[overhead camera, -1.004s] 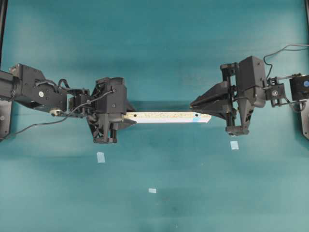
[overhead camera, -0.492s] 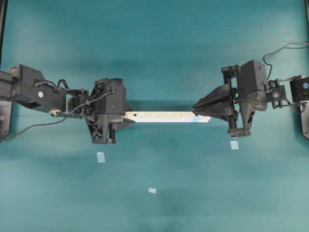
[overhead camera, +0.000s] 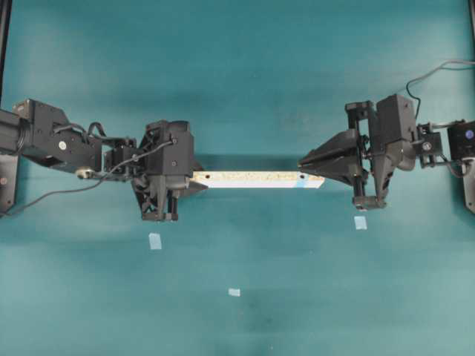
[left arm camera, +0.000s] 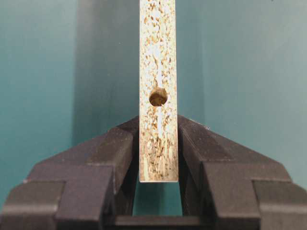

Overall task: Insert the rod into the hole on the wooden board.
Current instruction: 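Align the held peg with the hole near the board's right end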

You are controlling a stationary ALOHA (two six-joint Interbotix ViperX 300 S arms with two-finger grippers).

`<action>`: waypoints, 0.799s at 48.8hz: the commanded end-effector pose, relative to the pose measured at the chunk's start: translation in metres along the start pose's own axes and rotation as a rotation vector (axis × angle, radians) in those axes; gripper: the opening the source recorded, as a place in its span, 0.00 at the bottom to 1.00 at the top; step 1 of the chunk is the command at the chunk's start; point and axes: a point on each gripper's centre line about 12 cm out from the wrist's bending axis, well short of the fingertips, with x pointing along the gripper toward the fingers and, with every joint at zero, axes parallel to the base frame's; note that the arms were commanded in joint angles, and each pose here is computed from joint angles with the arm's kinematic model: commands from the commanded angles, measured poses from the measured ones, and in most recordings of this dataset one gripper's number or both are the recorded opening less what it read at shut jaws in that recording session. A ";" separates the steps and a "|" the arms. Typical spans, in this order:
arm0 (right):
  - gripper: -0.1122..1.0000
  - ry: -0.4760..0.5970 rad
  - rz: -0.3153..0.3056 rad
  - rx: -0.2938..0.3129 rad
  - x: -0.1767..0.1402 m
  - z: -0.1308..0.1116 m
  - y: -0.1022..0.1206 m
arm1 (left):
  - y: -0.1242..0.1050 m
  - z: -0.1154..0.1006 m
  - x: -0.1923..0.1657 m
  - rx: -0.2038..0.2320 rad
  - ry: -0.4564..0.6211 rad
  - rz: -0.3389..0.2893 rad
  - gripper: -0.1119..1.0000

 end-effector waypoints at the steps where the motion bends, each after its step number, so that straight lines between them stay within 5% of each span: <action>1: 0.19 -0.047 0.021 0.007 0.004 0.002 0.001 | -0.002 0.006 -0.002 0.002 -0.017 -0.004 0.39; 39: 0.19 -0.059 0.016 -0.022 0.006 -0.015 0.001 | -0.003 0.004 -0.002 0.003 -0.002 -0.008 0.39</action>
